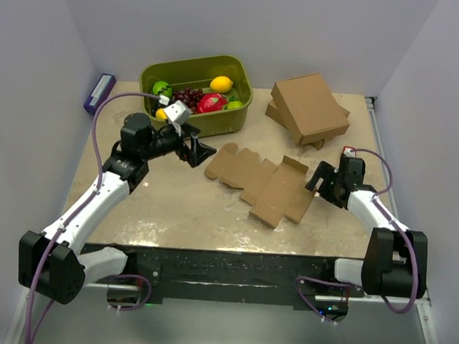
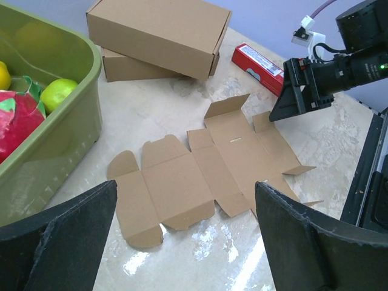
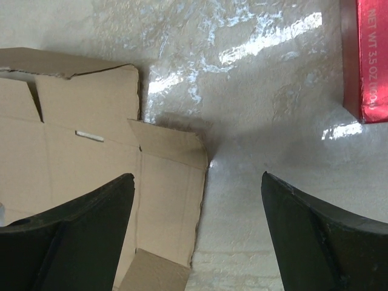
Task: Fold the paper box
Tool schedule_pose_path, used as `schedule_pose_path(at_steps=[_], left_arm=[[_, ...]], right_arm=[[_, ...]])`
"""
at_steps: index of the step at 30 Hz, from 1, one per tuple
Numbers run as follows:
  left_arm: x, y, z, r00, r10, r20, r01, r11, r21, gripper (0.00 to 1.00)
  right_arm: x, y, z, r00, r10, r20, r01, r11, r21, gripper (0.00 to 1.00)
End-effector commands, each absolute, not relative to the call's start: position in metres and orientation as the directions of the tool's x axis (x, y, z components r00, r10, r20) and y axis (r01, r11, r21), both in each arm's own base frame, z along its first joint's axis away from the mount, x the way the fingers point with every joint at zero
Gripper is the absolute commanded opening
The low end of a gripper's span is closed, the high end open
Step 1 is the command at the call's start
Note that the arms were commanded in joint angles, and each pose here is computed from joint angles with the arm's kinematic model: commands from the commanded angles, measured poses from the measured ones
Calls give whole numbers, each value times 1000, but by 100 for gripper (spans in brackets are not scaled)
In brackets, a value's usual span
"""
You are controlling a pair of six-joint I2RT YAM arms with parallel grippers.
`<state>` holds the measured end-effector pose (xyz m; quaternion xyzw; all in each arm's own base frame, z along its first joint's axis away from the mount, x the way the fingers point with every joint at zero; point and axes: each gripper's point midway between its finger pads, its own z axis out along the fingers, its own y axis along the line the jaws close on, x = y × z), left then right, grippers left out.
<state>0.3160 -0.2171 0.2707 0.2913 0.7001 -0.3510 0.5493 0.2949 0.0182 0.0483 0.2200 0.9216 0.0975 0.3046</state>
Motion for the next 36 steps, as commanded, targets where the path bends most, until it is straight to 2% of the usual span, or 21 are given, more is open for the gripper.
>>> schedule_pose_path(at_steps=[1,6,14,17,36], left_arm=[[315,-223,284,-155,19,-988,825,552,-119,100],[313,-225,283,-154,22,-988,830,546,-117,100],[310,-228,284,-150,25,-988,838,534,-114,100],[309,-229,285,-147,24,-989,841,529,-112,100],[305,-231,281,-150,38,-988,848,518,-108,100]], right_arm=[[315,17,51,-695,449,-562,292,890,350,87],[321,19,42,-708,449,-545,276,887,372,80],[327,22,34,-728,460,-508,261,871,415,79],[328,30,30,-747,451,-489,230,864,447,75],[316,43,36,-753,420,-507,149,859,490,34]])
